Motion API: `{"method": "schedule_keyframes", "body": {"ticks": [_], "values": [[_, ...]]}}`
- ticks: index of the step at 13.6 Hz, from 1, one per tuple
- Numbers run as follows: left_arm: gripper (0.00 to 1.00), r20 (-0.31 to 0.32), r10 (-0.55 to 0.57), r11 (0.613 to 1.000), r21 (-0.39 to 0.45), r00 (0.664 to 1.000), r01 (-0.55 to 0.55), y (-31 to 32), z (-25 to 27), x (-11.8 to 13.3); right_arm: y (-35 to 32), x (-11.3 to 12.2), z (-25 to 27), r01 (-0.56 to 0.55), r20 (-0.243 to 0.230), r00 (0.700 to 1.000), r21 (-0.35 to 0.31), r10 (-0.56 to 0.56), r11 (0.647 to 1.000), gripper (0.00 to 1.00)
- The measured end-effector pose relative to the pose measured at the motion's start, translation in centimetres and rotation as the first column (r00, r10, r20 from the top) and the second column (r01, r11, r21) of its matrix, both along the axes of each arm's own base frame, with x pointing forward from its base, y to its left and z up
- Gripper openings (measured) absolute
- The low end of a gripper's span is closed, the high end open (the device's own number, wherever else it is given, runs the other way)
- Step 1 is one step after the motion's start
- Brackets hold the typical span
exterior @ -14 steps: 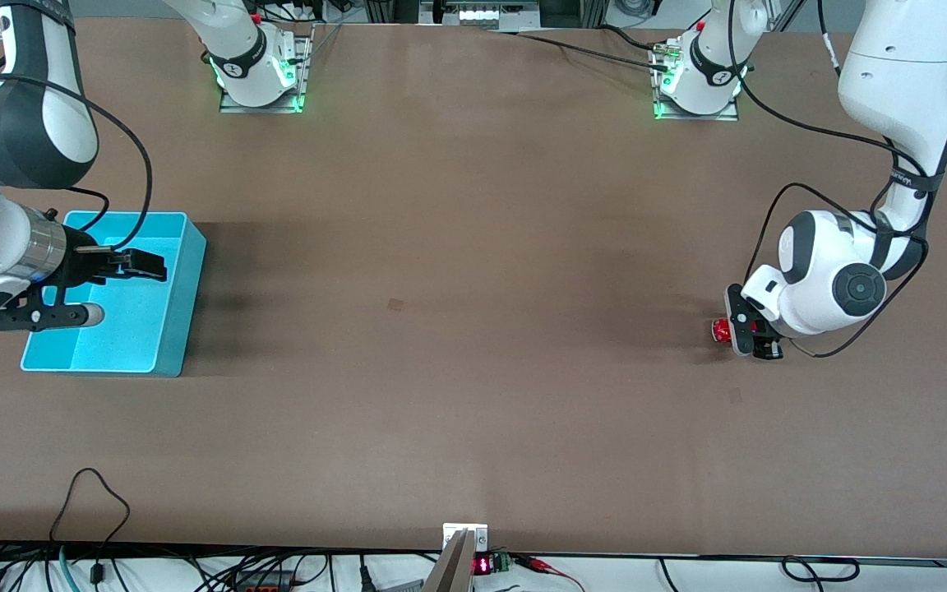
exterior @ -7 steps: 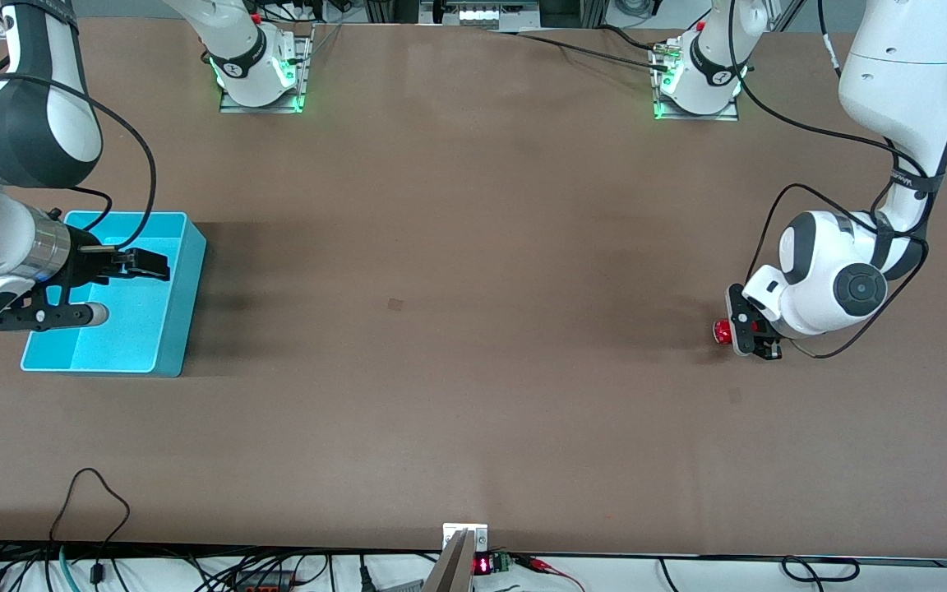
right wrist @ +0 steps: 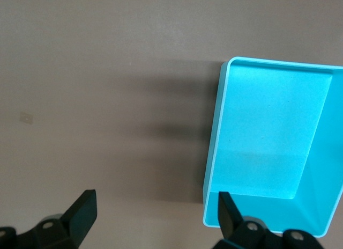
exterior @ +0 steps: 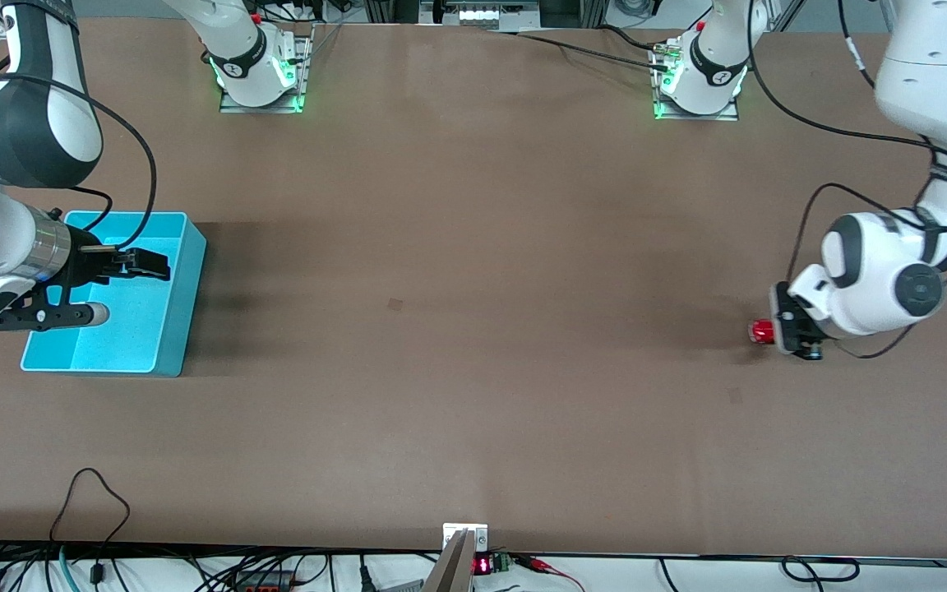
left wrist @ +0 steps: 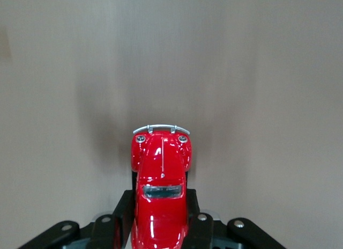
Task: Wind red beetle toy and store in blue box
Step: 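Pull the red car backward along the table with the left gripper, then open the left gripper to release the car toward the blue box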
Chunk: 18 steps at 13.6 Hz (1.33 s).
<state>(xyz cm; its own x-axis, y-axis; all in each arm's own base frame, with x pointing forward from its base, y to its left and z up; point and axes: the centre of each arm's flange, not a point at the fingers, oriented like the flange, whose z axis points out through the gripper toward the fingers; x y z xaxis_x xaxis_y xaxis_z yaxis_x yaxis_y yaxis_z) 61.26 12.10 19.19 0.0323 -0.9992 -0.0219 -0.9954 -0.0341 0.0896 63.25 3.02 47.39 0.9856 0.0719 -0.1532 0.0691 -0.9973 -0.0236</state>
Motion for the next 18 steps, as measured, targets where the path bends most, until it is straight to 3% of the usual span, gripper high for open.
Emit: {"method": "schedule_keyframes", "body": {"ticks": [5, 7, 11, 14, 18], "values": [[0.43, 0.006, -0.017, 1.000, -0.005, 1.000, 0.017, 2.8, 0.0, 0.0, 0.1, 0.0, 0.0, -0.001, -0.001, 1.000, 0.000, 0.001, 1.000, 1.00], [0.57, 0.009, -0.022, 1.000, -0.006, 1.000, 0.022, 2.7, -0.4, 0.2, 0.2, 0.0, 0.0, -0.003, -0.001, 1.000, 0.000, 0.003, 1.000, 1.00], [0.99, 0.023, -0.047, 0.999, -0.018, 0.999, 0.047, 1.2, 1.2, 1.5, 0.2, -0.1, 0.0, -0.004, -0.003, 1.000, 0.000, 0.004, 1.000, 1.00], [1.00, 0.026, -0.056, 0.998, -0.022, 0.998, 0.056, 0.0, 4.7, 2.2, 0.5, -0.1, 0.0, -0.008, -0.004, 1.000, 0.000, 0.008, 1.000, 1.00], [1.00, -0.006, 0.082, 0.997, -0.005, 0.997, -0.082, -0.5, 10.1, 1.7, 1.3, -0.2, -0.1, -0.022, -0.007, 1.000, 0.000, 0.022, 1.000, 1.00]]}}
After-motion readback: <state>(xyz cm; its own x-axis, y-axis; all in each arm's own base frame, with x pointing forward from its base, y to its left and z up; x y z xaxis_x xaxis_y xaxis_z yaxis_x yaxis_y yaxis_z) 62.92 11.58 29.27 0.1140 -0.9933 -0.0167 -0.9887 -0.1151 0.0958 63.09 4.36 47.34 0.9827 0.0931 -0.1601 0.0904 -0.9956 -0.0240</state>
